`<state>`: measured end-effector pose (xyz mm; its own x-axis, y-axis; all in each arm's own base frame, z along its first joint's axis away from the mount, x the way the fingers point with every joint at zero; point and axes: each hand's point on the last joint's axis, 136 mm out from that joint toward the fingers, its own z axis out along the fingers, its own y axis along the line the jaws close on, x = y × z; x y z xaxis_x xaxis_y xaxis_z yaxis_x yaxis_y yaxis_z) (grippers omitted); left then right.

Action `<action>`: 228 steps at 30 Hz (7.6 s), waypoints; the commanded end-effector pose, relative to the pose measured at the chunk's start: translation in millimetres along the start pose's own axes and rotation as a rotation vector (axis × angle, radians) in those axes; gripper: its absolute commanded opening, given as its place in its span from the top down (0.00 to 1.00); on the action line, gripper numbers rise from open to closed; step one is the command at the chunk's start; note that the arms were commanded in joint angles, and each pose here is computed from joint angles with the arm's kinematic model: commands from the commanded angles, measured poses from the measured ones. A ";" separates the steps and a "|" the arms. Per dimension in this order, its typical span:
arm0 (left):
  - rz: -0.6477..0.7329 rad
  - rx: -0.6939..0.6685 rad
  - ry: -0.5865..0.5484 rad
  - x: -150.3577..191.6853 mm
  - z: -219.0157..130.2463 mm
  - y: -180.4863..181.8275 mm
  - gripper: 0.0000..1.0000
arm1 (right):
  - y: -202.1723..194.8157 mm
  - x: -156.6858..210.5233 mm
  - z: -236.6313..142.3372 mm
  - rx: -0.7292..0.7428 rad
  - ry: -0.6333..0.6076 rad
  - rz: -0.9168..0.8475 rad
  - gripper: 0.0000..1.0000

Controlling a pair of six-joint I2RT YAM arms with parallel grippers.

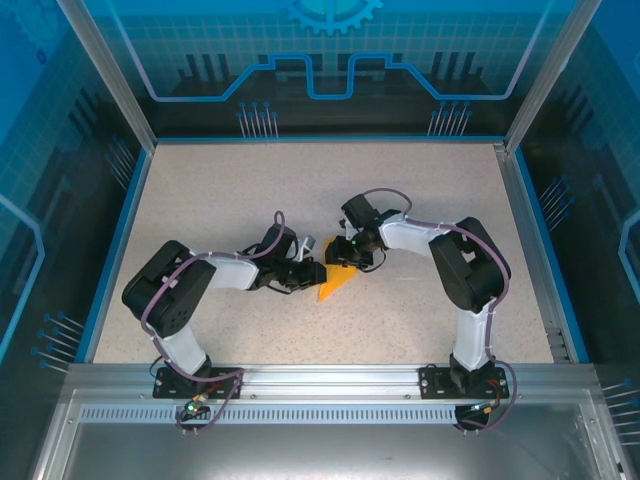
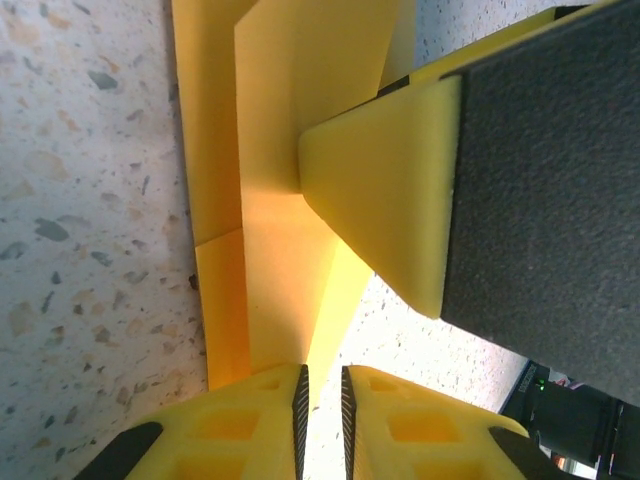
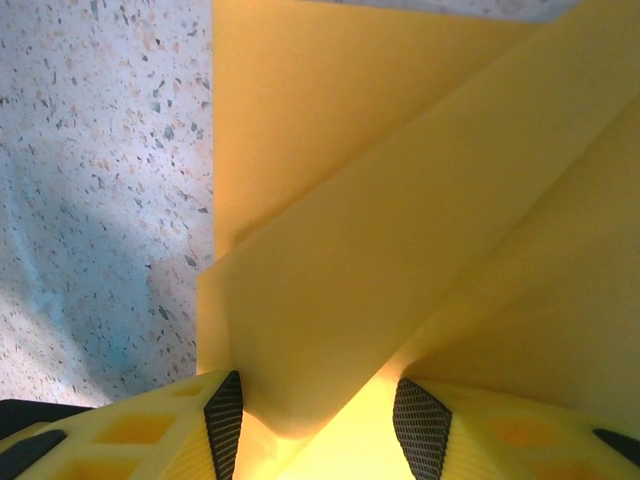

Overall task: Fold a paper plane with a square sheet of paper (pick it up from the middle)
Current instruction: Fourth fold the wing at the center of the table.

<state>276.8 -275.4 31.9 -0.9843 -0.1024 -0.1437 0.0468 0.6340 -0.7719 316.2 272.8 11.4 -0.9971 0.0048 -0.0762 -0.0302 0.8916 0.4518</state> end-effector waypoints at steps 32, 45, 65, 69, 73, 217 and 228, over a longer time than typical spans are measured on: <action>0.028 0.038 -0.091 -10.9 -21.5 -22.2 0.81 | -89.1 64.5 55.4 0.383 0.242 0.143 0.48; 0.024 0.090 -0.026 -10.9 -4.0 -26.3 0.81 | -92.4 67.0 57.5 0.413 0.258 0.144 0.45; -0.012 0.017 0.017 -6.2 9.7 -5.6 0.82 | -98.9 71.7 58.7 0.438 0.263 0.160 0.47; -0.016 0.010 0.020 -5.7 11.1 -3.2 0.82 | -100.4 72.5 59.5 0.442 0.264 0.162 0.48; -0.024 -0.002 0.022 -5.1 12.4 0.3 0.82 | -100.5 72.5 59.6 0.440 0.264 0.162 0.48; -0.010 -0.255 0.071 -5.4 16.1 23.2 0.99 | -26.8 -0.3 8.6 -0.066 -0.014 0.074 0.90; -0.009 -0.270 0.091 -0.3 17.4 30.0 1.00 | 13.2 -2.5 -4.8 -0.085 -0.071 -0.062 0.90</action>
<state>291.2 -277.8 14.7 -0.9912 -0.0704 -0.1117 0.0149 0.7807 -0.6247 315.5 280.8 17.7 -0.9891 0.0002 -0.1469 -0.0807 0.8348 0.5445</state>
